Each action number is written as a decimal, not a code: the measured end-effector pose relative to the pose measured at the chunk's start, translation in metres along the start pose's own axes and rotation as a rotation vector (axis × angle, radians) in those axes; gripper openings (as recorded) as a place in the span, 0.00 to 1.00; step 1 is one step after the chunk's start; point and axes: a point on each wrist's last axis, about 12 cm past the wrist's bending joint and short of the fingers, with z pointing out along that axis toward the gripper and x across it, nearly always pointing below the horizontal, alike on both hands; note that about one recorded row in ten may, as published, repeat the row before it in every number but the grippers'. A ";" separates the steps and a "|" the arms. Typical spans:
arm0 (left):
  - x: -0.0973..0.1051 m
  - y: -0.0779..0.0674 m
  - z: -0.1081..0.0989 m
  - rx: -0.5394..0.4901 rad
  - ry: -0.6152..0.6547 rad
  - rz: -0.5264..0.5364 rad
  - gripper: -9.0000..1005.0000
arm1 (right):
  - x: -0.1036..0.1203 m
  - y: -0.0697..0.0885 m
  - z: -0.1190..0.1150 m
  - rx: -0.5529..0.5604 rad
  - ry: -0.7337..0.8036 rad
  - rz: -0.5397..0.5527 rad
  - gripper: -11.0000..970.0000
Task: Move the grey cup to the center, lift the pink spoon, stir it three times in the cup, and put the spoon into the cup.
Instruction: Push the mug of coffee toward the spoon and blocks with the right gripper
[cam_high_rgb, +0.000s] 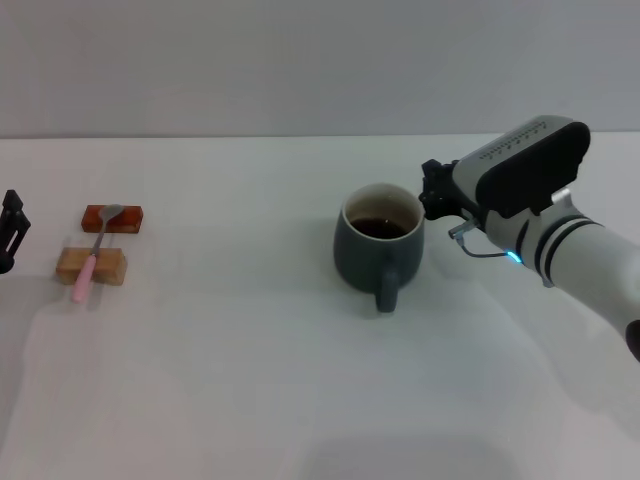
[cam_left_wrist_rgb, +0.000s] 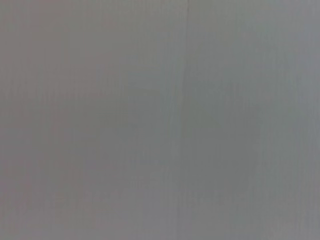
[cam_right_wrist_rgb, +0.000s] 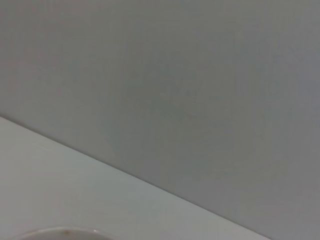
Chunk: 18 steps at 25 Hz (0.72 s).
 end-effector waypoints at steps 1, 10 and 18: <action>0.000 0.000 0.000 0.000 0.000 0.001 0.83 | -0.001 0.002 0.000 -0.005 -0.001 -0.001 0.01; 0.000 0.001 -0.001 -0.003 0.003 0.002 0.83 | -0.009 0.020 0.003 -0.068 -0.003 -0.025 0.01; 0.001 0.001 -0.001 -0.001 0.005 0.002 0.83 | -0.016 0.032 0.005 -0.108 -0.013 -0.041 0.01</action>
